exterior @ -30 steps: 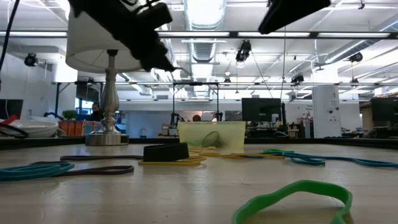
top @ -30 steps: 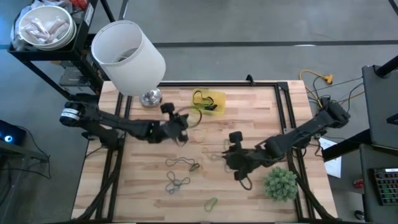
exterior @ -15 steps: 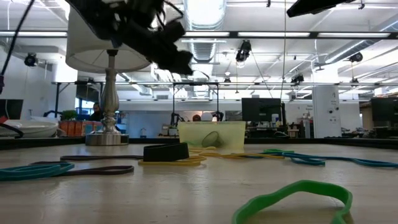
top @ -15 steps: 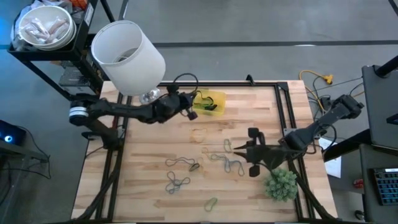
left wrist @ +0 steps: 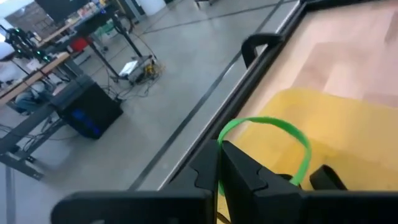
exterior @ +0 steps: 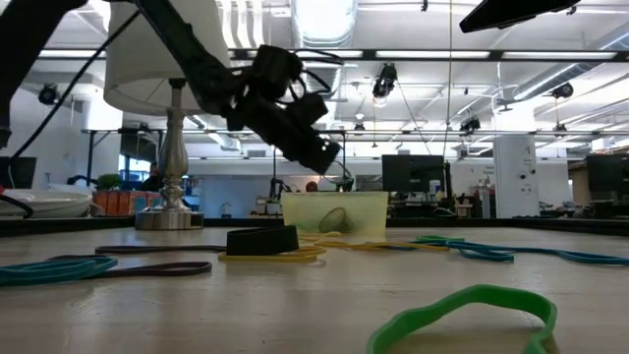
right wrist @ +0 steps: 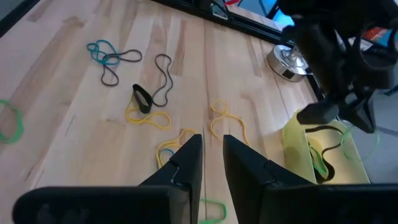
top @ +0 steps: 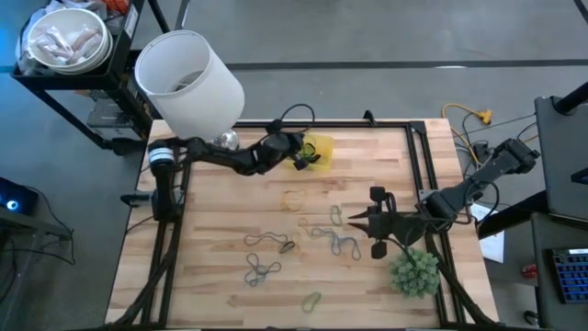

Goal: Pick and place rubber bands into bin
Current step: Put the green rubber band into the yellow bin

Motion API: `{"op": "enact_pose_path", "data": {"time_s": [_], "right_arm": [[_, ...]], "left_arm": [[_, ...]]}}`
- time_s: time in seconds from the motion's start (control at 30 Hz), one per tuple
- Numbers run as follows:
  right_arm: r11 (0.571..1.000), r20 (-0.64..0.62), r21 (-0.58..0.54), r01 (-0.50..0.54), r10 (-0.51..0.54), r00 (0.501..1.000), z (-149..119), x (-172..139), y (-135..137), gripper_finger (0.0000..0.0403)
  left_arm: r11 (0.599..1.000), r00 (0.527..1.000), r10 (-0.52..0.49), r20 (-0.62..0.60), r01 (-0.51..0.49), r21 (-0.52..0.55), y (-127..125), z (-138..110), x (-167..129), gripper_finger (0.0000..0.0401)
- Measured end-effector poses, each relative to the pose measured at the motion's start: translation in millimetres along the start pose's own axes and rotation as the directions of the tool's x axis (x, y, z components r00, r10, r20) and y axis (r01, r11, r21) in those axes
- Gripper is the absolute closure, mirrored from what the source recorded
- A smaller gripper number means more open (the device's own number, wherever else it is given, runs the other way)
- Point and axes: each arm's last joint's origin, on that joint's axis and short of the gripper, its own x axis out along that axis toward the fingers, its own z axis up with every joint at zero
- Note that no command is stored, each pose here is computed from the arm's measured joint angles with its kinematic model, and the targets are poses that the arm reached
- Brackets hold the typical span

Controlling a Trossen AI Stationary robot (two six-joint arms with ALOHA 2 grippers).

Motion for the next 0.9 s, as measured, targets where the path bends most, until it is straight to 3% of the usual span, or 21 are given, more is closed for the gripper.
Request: {"op": "enact_pose_path", "data": {"time_s": [0.67, 0.9], "right_arm": [[1.0, 0.008, 0.026, -0.001, 0.001, 1.0, 1, 0, 0, 0.0344], [1.0, 0.011, 0.028, -0.002, 0.001, 1.0, 1, 1, 0, 0.0344]], "left_arm": [[1.0, 0.978, 0.003, -0.21, 0.003, 0.028, 6, -11, 3, 0.0399], [1.0, 0.978, 0.002, -0.21, 0.004, 0.028, 6, -11, 3, 0.0349]]}}
